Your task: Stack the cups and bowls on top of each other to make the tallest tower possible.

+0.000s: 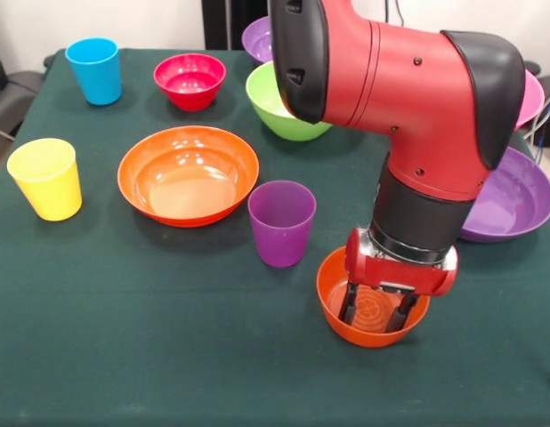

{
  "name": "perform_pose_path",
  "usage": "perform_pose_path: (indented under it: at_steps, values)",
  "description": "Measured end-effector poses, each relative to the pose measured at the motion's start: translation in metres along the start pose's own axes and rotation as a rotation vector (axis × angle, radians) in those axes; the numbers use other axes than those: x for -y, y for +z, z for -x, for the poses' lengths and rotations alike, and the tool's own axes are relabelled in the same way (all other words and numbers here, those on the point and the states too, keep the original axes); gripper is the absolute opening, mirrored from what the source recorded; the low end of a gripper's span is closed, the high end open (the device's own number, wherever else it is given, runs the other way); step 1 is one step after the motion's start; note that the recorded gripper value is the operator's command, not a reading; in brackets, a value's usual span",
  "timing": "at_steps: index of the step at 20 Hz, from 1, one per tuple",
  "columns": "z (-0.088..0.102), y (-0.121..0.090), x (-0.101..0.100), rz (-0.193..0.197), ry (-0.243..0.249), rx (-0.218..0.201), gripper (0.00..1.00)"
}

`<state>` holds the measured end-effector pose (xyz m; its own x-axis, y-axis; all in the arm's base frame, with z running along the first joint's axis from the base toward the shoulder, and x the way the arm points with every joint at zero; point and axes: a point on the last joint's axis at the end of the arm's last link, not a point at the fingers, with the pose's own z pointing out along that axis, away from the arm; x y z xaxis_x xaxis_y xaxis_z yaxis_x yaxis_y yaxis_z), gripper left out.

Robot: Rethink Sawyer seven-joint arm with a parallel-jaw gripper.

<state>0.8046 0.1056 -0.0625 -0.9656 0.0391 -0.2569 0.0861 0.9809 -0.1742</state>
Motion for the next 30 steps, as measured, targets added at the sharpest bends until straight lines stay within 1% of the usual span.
perform_pose_path:
  at_steps: [7, 12, 20, 30]
  values:
    - [0.003, 0.002, 0.004, 0.007, 0.011, 0.004, 1.0]
    - [0.007, 0.005, 0.011, 0.017, 0.03, 0.011, 1.0]
    - [0.013, 0.01, 0.024, 0.043, 0.072, 0.023, 1.0]
    - [0.018, 0.013, 0.036, 0.07, 0.113, 0.018, 1.0]
